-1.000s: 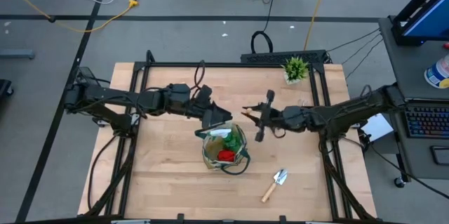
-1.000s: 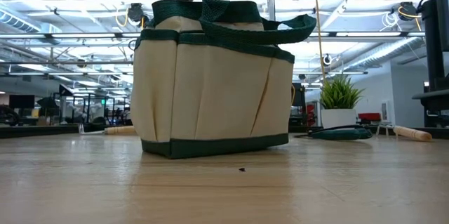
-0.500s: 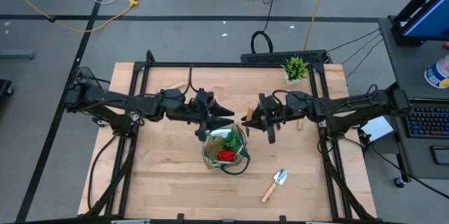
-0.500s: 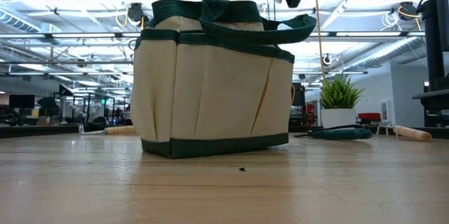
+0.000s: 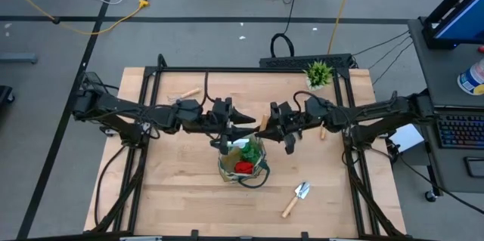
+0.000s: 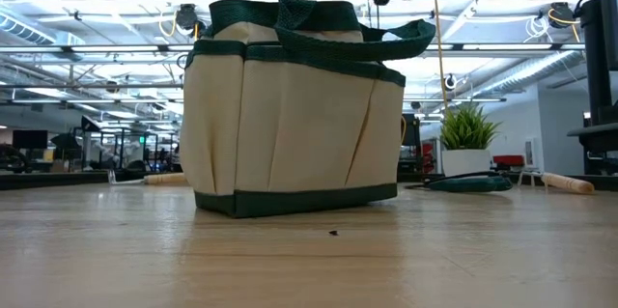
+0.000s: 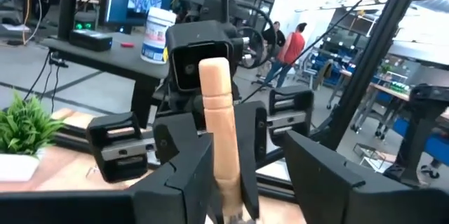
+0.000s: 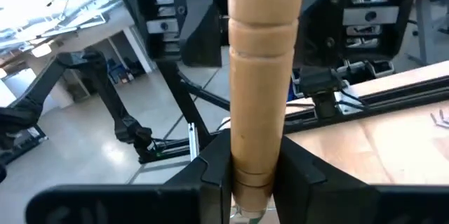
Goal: Pick & Place Garden tools in Gardening bag
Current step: Put the left brown trowel into the gardening bag
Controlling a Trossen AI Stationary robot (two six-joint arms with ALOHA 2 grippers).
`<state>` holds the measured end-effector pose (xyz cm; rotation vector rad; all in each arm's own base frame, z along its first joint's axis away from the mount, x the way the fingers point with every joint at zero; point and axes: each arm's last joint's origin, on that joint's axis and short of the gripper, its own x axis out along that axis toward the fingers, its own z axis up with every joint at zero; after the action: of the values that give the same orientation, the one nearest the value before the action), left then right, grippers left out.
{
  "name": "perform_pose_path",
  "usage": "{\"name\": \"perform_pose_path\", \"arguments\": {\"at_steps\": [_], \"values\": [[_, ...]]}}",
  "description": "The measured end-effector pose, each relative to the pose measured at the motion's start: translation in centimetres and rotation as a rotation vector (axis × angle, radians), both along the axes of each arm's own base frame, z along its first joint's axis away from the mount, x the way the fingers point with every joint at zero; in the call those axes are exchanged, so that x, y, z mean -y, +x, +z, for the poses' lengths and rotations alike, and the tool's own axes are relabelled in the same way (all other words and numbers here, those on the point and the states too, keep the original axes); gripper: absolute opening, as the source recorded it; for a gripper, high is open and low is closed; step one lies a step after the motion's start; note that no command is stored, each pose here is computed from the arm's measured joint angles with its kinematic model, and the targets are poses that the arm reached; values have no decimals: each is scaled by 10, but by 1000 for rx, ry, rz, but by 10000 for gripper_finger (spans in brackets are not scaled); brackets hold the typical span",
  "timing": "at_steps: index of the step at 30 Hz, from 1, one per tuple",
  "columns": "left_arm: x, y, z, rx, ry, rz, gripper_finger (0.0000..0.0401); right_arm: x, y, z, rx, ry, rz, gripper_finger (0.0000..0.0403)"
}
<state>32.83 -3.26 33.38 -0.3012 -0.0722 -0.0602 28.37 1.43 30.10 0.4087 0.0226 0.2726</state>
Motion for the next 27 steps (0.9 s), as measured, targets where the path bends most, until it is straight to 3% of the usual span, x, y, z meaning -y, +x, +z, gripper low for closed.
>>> {"name": "perform_pose_path", "arguments": {"at_steps": [11, 27], "values": [[-5, 2, -1, 0, -35, 10, 248, -1, 7, -8, -30, 28, 21, 60], [-19, 57, 0, -105, -30, -76, 253, 2, 7, -11, -57, 31, 14, 60]]}}
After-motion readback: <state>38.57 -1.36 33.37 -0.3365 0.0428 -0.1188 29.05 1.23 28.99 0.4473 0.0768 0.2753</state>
